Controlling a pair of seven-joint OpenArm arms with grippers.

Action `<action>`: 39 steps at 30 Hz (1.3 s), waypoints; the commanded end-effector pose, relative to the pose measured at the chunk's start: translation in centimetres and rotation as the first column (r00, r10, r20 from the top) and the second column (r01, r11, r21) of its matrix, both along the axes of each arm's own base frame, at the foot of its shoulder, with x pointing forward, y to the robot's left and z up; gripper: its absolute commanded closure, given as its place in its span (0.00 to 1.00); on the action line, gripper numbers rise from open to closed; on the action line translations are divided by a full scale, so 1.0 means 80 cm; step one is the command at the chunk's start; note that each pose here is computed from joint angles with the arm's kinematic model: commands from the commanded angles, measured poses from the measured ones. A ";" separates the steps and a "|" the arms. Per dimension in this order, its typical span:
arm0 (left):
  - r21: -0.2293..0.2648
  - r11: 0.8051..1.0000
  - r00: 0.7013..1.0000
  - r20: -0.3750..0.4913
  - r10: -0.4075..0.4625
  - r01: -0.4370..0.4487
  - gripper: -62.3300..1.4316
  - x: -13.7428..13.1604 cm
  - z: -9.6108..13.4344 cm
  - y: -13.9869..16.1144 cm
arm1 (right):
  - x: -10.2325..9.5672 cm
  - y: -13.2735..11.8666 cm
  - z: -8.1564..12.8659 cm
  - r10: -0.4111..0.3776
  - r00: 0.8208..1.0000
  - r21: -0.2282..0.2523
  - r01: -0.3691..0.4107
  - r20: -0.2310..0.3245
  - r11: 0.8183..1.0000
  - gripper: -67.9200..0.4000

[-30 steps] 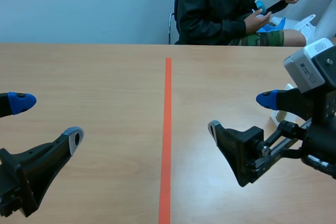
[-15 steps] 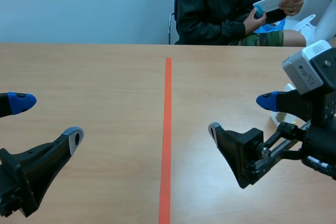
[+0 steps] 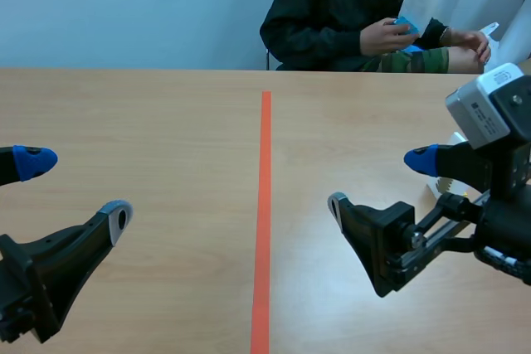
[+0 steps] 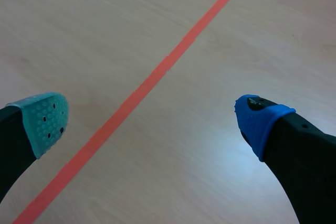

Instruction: Sort the leaf by its shape. The table is split by an orange tape line. A compound leaf with several leaflets goes to the left side, a simple leaf with one blade goes to the right side. Return to the home posture when a red brick is placed on the table.

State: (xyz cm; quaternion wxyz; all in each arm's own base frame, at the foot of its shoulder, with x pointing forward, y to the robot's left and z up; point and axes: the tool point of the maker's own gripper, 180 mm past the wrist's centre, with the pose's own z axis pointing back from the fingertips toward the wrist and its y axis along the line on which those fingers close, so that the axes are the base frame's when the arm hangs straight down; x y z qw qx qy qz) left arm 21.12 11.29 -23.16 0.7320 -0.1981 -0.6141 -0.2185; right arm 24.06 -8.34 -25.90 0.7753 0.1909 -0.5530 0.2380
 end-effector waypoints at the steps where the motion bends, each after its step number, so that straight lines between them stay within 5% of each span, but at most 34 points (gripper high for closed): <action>1: -0.025 1.000 1.000 0.022 -0.004 0.005 0.00 0.001 0.010 -0.005 | 0.006 0.000 0.010 -0.004 1.000 0.016 0.004 0.028 1.000 0.00; 39: -0.025 1.000 1.000 0.022 -0.004 0.005 0.00 0.001 0.010 -0.005 | 0.005 0.000 0.006 -0.004 1.000 0.006 0.004 0.014 1.000 0.00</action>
